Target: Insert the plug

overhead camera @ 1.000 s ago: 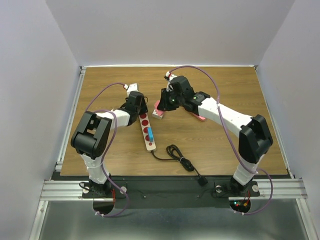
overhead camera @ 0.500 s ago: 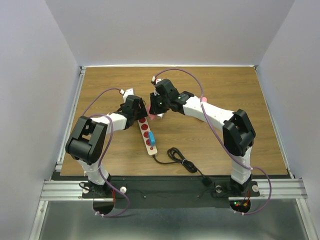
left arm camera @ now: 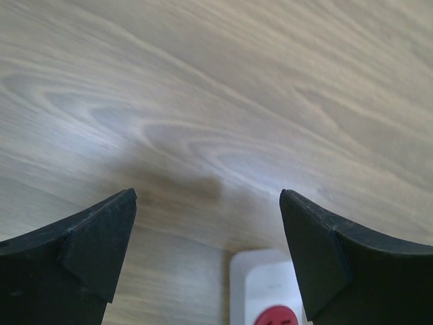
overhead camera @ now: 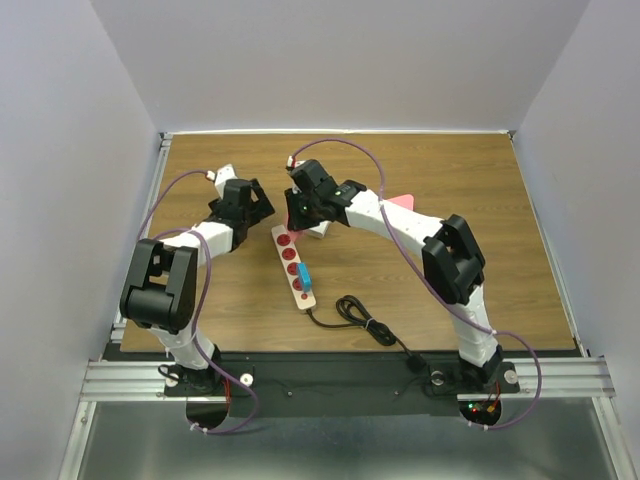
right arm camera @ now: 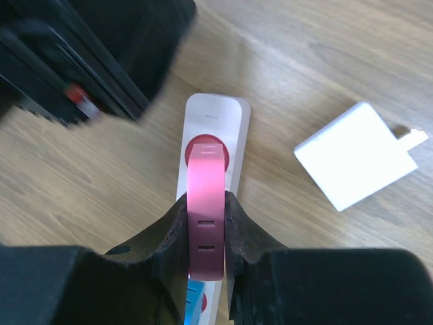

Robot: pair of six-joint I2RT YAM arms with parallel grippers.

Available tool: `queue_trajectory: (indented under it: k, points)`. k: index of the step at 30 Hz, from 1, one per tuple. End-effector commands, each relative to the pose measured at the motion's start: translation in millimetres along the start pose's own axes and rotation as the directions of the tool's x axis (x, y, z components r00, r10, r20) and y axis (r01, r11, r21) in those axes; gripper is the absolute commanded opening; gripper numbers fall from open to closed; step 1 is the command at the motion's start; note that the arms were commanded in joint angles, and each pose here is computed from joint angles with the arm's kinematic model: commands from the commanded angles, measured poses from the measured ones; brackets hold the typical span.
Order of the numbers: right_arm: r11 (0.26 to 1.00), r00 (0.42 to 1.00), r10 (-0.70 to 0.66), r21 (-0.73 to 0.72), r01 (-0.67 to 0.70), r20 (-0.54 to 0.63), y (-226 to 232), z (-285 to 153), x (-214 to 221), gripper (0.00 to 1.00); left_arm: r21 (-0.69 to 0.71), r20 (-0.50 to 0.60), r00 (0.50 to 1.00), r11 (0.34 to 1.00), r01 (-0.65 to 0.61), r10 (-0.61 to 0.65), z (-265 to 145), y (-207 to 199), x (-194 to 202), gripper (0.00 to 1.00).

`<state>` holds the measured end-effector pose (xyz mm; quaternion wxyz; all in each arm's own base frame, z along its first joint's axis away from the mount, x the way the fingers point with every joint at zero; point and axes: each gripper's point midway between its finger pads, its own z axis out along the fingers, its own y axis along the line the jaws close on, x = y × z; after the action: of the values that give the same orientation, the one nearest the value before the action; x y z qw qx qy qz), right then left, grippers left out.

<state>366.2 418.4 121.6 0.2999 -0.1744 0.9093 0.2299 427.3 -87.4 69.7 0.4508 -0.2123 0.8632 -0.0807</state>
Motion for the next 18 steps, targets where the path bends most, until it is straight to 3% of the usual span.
queue_trajectory:
  k: [1,18]
  points:
    - [1.0,0.999,-0.017,-0.012,0.017,0.03,16.1,-2.8,-15.9,0.0,0.031,0.109,0.993,0.999,0.04,-0.043,-6.0,-4.7,-42.9,0.99]
    - [0.994,1.0,-0.027,0.102,0.027,0.001,6.6,20.4,-10.6,0.0,0.079,0.099,0.994,0.996,0.029,-0.037,-10.3,-7.3,-39.3,0.99]
